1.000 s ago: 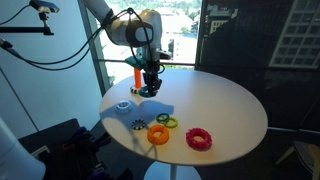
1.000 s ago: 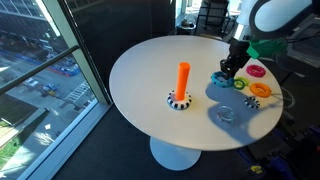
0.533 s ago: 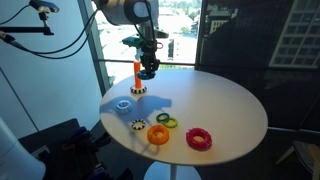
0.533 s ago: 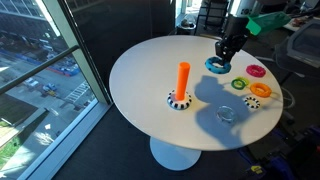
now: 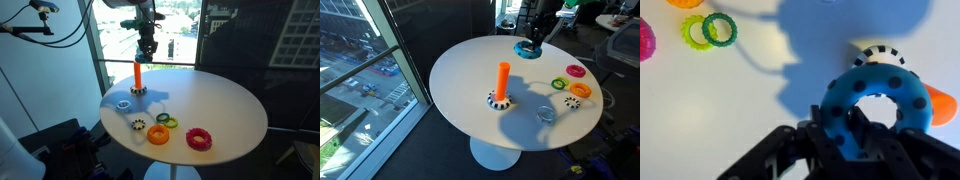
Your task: Put the blue ring on the stack
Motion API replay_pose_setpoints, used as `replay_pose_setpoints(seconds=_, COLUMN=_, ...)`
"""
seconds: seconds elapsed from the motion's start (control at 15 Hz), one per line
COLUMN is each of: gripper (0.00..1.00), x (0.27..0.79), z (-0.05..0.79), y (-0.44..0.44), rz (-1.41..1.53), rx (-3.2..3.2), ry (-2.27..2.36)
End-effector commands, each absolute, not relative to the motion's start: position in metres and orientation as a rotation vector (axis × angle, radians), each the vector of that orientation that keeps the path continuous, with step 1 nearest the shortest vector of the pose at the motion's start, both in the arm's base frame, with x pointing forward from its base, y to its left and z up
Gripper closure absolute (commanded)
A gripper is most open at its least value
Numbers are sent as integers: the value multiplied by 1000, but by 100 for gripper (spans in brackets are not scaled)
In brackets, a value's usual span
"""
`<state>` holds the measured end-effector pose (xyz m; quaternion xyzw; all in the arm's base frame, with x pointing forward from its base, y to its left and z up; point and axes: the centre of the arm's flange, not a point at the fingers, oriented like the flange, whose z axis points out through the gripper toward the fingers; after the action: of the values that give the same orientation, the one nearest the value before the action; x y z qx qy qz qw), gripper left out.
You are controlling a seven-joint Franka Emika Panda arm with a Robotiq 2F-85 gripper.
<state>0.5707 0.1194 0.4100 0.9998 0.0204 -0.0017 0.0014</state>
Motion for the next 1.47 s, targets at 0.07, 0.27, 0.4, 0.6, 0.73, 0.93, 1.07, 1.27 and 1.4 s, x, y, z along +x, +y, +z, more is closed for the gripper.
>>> replay_pose_setpoints(seconds=0.07, gripper=89, x=588, z=432, y=150, rz=-10, rx=3170, ry=175)
replay_pose_setpoints(seconds=0.27, gripper=89, x=592, z=431, y=169, rz=-19, rx=3175, ry=235)
replay_pose_setpoints(seconds=0.4, gripper=89, x=594, z=426, y=178, rz=-36, rx=3174, ry=264)
replay_pose_setpoints(seconds=0.6, gripper=89, x=596, z=420, y=190, rz=-65, rx=3176, ry=307)
replay_pose_setpoints(seconds=0.73, gripper=89, x=596, z=417, y=196, rz=-82, rx=3176, ry=342)
replay_pose_setpoints(seconds=0.93, gripper=89, x=594, z=412, y=203, rz=-106, rx=3165, ry=376)
replay_pose_setpoints(seconds=1.07, gripper=89, x=593, z=410, y=205, rz=-127, rx=3155, ry=377)
replay_pose_setpoints(seconds=1.27, gripper=89, x=593, z=406, y=206, rz=-147, rx=3140, ry=364)
replay_pose_setpoints(seconds=1.4, gripper=89, x=593, z=405, y=205, rz=-129, rx=3134, ry=356)
